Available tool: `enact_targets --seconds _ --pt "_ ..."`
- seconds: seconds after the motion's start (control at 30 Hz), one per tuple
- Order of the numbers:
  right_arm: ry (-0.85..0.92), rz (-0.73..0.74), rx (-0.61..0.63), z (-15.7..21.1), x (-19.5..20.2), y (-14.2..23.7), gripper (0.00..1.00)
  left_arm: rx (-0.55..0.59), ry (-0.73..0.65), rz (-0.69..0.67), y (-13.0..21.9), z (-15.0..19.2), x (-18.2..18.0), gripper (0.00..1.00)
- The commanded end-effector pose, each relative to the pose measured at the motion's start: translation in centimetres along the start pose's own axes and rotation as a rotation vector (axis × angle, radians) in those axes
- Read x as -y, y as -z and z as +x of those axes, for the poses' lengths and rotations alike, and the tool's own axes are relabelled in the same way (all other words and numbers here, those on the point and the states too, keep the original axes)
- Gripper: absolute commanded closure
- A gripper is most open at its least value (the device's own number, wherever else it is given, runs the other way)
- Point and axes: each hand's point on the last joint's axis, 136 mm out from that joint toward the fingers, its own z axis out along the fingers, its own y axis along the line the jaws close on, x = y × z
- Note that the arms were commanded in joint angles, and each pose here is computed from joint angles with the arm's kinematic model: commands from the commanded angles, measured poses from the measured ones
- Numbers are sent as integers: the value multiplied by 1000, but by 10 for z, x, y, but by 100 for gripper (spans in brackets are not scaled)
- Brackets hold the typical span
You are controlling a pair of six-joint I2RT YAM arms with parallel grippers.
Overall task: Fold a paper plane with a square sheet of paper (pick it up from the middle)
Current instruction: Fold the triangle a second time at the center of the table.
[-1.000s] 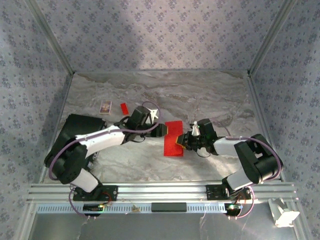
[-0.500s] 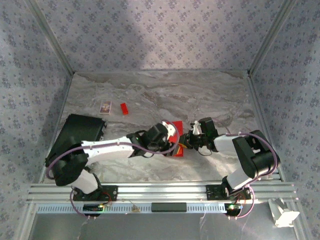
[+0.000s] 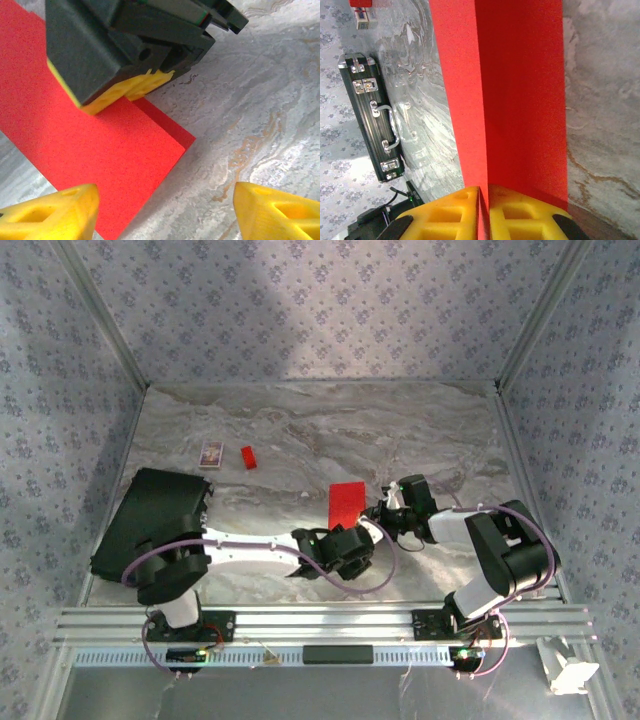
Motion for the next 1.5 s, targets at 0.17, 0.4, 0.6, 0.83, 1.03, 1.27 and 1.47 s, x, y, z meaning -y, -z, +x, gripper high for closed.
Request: enact_targets --seconds 0.17,0.4,0.6,0.83,1.03,1.27,1.47 --pt "-21 -26 -7 -4 -5 -1 87 -21 -135 -97 -9 -7 -2 26" --pt "-25 -24 -7 -4 -5 0 87 -36 -197 -180 -17 -7 -12 30" --pt "-25 -23 -4 -4 -5 0 87 -29 -203 -178 -19 -9 -9 44" --pt "-25 -22 2 -5 -6 2 86 -29 -192 -166 -19 -9 -9 81" --pt "-31 3 22 -7 -1 8 82 -19 -159 -137 -16 -11 -7 100" --pt "-68 162 138 -17 26 41 70 17 119 83 -9 -22 -13 100" --pt "-82 234 251 -23 34 75 63 53 372 335 -5 -39 -20 100"
